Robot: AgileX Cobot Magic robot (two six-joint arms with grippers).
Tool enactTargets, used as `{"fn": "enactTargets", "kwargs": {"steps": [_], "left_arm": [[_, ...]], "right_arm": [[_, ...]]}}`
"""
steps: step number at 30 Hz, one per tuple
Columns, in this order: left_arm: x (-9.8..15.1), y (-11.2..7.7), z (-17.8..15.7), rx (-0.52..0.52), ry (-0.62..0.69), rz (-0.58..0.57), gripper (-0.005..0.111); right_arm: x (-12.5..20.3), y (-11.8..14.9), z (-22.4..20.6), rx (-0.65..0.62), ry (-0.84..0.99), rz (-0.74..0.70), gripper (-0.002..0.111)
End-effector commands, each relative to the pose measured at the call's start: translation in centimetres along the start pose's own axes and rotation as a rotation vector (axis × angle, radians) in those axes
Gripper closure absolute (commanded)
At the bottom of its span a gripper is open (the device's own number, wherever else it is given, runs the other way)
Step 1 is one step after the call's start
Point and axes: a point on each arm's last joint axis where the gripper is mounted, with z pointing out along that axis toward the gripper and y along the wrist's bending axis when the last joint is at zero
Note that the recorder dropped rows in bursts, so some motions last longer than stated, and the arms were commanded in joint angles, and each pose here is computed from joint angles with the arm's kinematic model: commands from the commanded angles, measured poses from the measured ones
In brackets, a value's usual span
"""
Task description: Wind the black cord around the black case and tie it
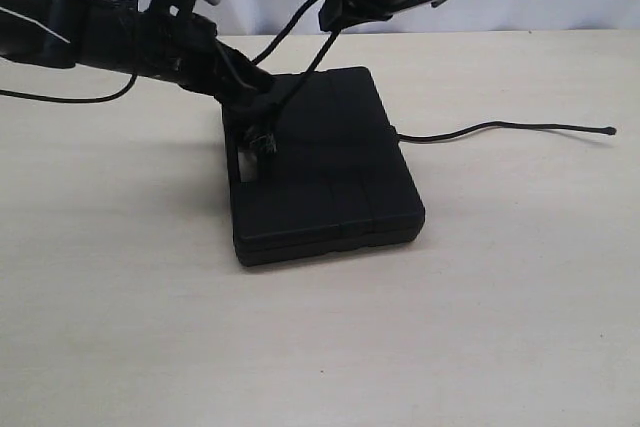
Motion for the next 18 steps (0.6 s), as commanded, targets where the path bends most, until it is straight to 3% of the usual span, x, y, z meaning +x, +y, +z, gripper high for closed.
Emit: {"fn": "enactTargets", "kwargs": {"steps": [1,2,3,8,12,18], "left_arm": [[-0.5,-0.3,0.2,0.040,-0.066,-0.021,0.076],[-1.2,-0.6,0.1,0.072,-0.122,-0.016,0.097],[-1.5,-0.6,0.0,0.081,-0.143,-0.011,0.106],[-3.8,-0.2,-0.4,0.089,-0.225,-0.001,0.107],[-3.9,-0.1,-0.4,0.073,-0.220,0.008,0.107],[-2.3,0.0,-0.5,0.050,-0.031,0.142,0.107]], "right_arm": [[0.0,-0.1,-0.7,0.006,0.015,-0.032,0.093],[0.1,-0.1,-0.7,0.008,0.029,-0.047,0.086],[0.2,-0.2,-0.7,0.011,0.040,-0.051,0.083],[1.0,-0.6,-0.8,0.055,0.122,-0.092,0.072],[1.0,-1.1,-0.8,0.102,0.135,-0.128,0.070],[1.4,-0.9,-0.5,0.073,0.173,-0.251,0.070]]}}
